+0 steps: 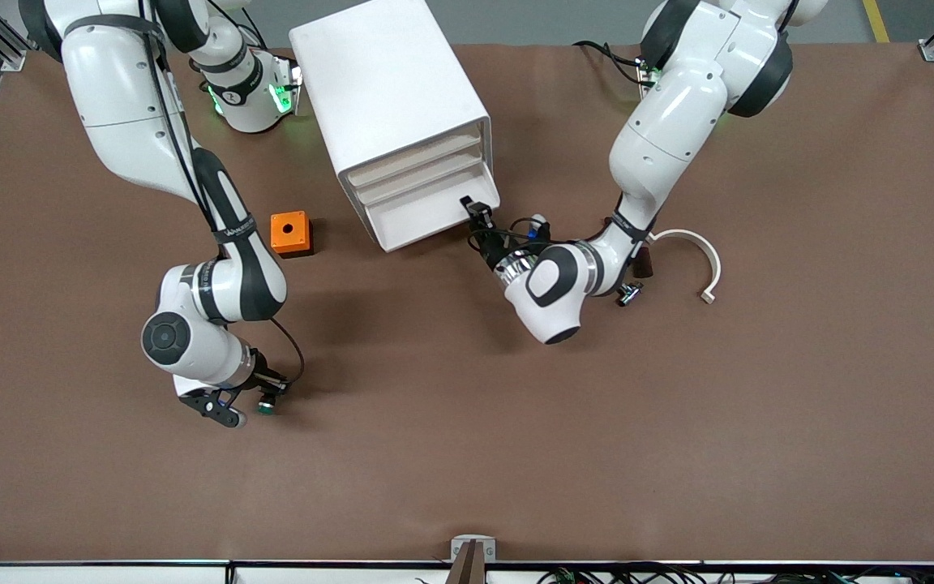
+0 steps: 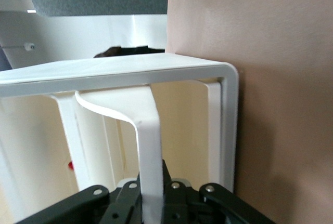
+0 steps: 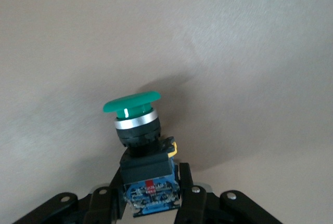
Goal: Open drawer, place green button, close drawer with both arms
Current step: 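Pull the drawer open with the left gripper while the right gripper lifts the button, then carry the button over the open drawer while the left gripper releases the handle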
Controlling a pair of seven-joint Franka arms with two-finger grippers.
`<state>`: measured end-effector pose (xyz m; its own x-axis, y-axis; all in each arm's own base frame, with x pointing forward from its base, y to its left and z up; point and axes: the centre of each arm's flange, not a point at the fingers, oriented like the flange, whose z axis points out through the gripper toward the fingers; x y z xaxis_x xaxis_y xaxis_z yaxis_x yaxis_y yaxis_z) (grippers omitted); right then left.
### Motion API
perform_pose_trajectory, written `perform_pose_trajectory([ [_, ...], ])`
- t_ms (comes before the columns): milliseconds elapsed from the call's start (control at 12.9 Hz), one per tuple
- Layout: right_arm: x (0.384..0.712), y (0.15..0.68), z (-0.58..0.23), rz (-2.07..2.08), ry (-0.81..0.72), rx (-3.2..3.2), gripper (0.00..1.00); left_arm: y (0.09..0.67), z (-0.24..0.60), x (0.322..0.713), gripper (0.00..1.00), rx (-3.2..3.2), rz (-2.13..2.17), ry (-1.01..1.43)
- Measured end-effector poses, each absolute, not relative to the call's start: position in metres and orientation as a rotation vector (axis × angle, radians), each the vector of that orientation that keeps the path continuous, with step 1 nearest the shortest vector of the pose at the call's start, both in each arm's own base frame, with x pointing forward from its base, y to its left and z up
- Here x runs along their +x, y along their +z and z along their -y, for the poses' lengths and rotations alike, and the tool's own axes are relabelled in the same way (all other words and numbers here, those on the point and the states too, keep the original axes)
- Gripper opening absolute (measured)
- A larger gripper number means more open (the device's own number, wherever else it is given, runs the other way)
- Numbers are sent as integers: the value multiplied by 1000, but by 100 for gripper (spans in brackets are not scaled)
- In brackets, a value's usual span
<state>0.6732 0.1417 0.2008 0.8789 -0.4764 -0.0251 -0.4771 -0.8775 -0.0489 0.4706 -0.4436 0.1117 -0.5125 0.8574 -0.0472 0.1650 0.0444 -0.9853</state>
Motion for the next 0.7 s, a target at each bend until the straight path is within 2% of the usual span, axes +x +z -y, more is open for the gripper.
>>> perform_pose_trajectory([
  [233, 646, 250, -199, -932, 7, -2921, 42, 112, 420, 495, 11, -995, 1784, 1563],
  [544, 578, 332, -291, -1120, 94, -2857, 42, 113, 403, 510, 15, -978, 1810, 1589],
  [622, 559, 348, -313, -1164, 115, -2845, 42, 113, 404, 510, 25, -988, 1808, 1595],
  [699, 525, 358, -348, -1224, 134, -2829, 42, 115, 404, 512, 41, -1026, 1803, 1615],
])
